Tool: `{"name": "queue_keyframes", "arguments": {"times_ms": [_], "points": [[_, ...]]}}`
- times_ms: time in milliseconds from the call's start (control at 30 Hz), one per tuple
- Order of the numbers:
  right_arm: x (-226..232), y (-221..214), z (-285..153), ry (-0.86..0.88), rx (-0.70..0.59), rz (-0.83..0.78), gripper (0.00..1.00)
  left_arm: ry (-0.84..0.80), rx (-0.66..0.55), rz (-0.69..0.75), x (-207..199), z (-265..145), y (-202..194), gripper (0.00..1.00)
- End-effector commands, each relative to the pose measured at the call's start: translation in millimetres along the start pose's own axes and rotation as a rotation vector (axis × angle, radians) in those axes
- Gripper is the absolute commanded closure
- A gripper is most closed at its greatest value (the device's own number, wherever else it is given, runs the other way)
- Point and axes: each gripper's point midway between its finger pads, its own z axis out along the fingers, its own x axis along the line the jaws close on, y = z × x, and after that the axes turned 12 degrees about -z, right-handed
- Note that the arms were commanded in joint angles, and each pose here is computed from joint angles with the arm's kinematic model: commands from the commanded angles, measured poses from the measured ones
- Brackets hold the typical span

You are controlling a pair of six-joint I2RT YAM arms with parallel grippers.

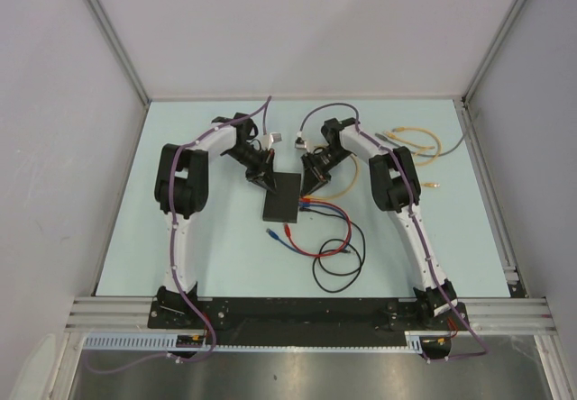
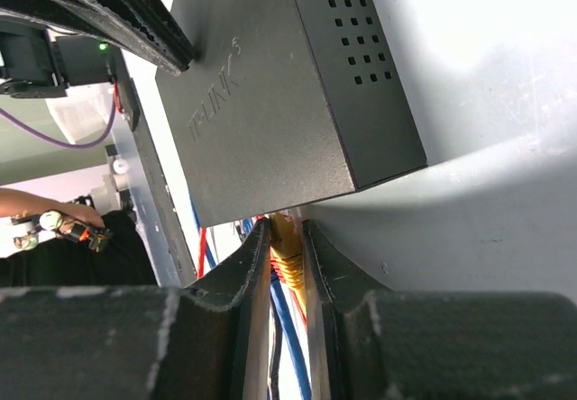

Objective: Pull the plug from the switch port

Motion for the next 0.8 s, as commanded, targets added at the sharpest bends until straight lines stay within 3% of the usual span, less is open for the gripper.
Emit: {"name": "queue_keyframes", "arguments": {"times_ms": [0,200,500,767], "points": [[-46.5,-32.1,8.3,-0.154,0.119,-0.036,1.0,0.009,-0.03,0.064,-5.8,-3.9,10.6,1.0],[-63.3,-5.8,-9.7,-0.227,0.048,-0.059,1.0,0.01,-0.026,0.06,-5.4,-3.5,9.9,1.0],[-52.3,-35.5,5.7,-0.174,0.124,-0.015,1.0,0.011,-0.028,0.072,-8.3,-3.1,10.7,1.0],[-72.5,1.9,-19.8,-0.276,0.022,-0.043,1.0,0.012,-0.027,0.072,-8.0,-3.2,10.4,1.0]]}}
